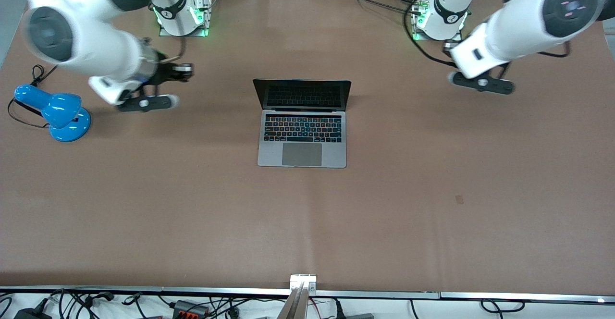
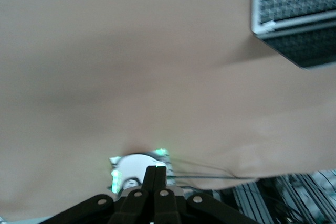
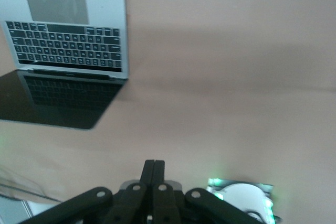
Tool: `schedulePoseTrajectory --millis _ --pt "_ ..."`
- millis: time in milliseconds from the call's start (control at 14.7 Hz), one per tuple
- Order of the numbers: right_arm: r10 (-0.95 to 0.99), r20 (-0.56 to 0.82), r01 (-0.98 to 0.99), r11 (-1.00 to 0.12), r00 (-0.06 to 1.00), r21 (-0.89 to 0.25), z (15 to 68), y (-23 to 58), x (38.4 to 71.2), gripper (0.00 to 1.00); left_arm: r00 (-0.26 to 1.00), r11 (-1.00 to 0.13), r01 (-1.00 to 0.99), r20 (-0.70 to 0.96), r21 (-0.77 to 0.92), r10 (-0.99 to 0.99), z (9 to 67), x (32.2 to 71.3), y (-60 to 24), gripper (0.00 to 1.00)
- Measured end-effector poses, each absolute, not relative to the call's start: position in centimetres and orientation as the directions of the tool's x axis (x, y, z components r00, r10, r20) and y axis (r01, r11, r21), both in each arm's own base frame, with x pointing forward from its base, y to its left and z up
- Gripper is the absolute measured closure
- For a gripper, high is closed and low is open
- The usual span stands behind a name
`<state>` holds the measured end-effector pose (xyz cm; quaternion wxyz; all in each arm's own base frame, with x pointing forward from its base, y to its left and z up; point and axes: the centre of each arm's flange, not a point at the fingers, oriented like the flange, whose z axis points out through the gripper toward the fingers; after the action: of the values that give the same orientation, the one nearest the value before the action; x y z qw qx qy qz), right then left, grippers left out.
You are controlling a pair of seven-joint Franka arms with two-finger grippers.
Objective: Close laptop with both arms from behind
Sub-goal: 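Raise both grippers and move them toward the laptop's screen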
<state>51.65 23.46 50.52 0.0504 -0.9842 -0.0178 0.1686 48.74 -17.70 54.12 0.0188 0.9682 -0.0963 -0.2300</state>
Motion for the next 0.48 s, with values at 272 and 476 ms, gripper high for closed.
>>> schedulePoseTrajectory --millis 272,476 --pt "0.014 -0.369 -0.041 -0.989 0.929 -0.141 45.4 27.0 46.0 0.99 0.865 -0.974 -0.144 -0.457 0.173 -0.209 52.9 46.1 -19.0 0.99" --pt "0.027 -0.388 -0.020 -0.993 0.921 -0.118 43.7 28.0 42.6 0.99 0.890 -0.971 -0.134 -0.408 0.200 -0.207 51.1 43.0 -20.5 0.99"
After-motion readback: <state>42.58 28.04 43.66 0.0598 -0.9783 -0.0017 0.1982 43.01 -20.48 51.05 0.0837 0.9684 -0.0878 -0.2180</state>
